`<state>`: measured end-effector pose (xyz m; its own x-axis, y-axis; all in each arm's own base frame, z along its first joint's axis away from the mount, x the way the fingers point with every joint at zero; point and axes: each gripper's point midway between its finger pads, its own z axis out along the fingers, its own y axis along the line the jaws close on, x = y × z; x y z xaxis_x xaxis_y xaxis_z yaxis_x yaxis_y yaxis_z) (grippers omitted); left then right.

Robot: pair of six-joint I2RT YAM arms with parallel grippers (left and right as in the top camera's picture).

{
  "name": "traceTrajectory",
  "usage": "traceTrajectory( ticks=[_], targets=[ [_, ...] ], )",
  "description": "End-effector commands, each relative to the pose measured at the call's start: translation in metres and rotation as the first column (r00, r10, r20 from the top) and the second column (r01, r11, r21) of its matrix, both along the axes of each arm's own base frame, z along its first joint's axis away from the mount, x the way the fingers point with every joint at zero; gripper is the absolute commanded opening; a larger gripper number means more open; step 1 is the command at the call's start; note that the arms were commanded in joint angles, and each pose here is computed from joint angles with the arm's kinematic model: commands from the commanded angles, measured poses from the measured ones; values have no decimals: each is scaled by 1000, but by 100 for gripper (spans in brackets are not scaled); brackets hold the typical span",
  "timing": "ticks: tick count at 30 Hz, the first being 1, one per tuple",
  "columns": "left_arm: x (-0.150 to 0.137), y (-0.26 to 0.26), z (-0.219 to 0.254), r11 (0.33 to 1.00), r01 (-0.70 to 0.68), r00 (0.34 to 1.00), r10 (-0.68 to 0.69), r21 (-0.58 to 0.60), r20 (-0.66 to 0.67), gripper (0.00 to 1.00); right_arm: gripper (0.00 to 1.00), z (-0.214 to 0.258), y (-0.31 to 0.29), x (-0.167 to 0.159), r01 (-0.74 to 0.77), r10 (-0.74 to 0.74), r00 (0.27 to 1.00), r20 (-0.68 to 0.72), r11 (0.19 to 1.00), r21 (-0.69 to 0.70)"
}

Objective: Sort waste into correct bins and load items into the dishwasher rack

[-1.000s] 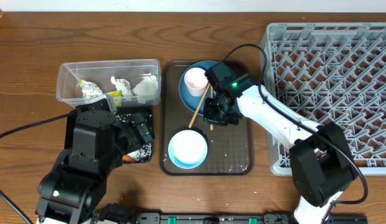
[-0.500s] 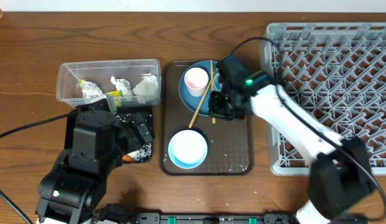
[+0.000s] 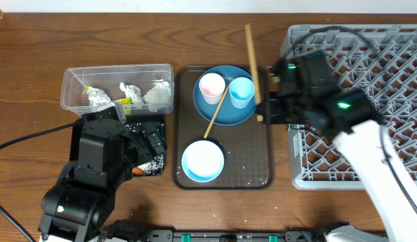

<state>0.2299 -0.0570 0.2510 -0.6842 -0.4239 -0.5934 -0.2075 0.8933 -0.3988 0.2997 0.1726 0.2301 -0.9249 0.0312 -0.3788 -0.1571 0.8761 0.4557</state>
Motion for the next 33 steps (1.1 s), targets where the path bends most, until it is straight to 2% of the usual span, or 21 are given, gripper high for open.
traceTrajectory(
  ticks=[1, 3, 6, 14, 18, 21, 33],
  targets=[
    [1, 4, 8, 1000, -9, 1000, 8, 13, 23, 100, 1, 7, -62, 16, 78, -53, 990, 132, 978, -195],
    [1, 4, 8, 1000, -9, 1000, 8, 13, 23, 100, 1, 9, -103, 23, 155, -100, 978, 183, 936, -316],
    [1, 4, 8, 1000, -9, 1000, 8, 13, 23, 100, 1, 10, -137, 29, 185, -96, 970, 222, 886, -426],
    [1, 4, 8, 1000, -9, 1000, 8, 13, 23, 99, 1, 3, -149, 39, 58, 72, 973, 217, 842, -537],
    [1, 4, 8, 1000, -9, 1000, 8, 13, 23, 100, 1, -9, -157, 42, 46, 71, 982, 177, 811, -583],
    [1, 4, 8, 1000, -9, 1000, 8, 13, 23, 100, 1, -20, -158, 44, 38, 55, 989, 141, 810, -586],
    [1, 4, 8, 1000, -9, 1000, 8, 13, 23, 100, 1, -61, -154, 50, 149, -164, 986, 17, 845, -513]
  ],
)
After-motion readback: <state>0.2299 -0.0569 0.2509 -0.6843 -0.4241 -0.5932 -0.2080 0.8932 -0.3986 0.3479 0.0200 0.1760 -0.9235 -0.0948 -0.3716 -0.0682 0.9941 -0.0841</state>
